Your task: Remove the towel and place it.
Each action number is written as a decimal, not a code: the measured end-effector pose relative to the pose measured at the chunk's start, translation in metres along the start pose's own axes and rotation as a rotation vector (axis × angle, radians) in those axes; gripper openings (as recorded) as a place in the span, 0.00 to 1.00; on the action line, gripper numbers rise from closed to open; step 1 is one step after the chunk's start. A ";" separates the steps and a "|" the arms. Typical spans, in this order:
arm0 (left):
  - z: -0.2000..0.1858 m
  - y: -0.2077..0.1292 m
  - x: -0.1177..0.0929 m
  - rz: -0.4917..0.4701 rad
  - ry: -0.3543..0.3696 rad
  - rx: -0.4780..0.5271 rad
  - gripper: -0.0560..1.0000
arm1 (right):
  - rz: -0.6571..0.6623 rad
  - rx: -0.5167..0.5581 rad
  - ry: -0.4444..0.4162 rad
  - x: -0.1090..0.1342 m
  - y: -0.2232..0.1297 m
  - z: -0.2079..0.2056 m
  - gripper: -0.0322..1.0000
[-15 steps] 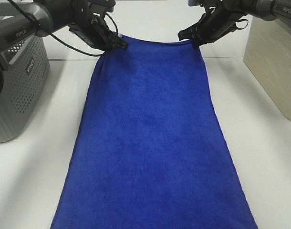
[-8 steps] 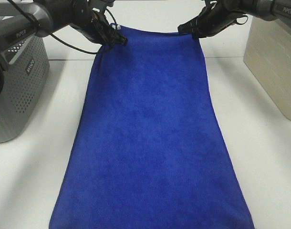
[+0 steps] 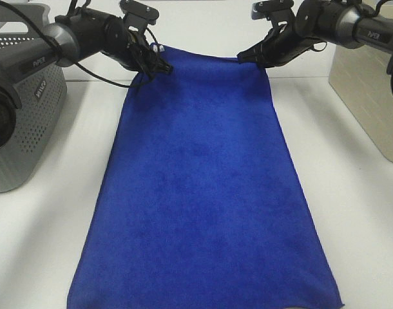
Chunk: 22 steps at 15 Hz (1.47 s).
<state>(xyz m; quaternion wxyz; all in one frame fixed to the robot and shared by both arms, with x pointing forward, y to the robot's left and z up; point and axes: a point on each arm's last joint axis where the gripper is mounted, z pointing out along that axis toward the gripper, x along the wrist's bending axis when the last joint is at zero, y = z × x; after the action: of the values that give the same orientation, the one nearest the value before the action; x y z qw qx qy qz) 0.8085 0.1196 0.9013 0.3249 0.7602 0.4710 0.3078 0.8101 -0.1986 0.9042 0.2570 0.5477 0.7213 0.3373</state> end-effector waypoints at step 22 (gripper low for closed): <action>-0.041 0.022 0.012 0.038 0.033 0.177 0.76 | 0.045 0.190 0.090 0.004 0.033 -0.066 0.82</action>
<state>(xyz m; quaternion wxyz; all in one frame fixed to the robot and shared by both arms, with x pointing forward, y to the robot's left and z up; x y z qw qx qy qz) 0.7922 0.1311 0.9450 0.2428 0.7895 0.4872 0.2835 0.7808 -0.2027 0.9716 0.1636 0.5699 0.7483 0.2974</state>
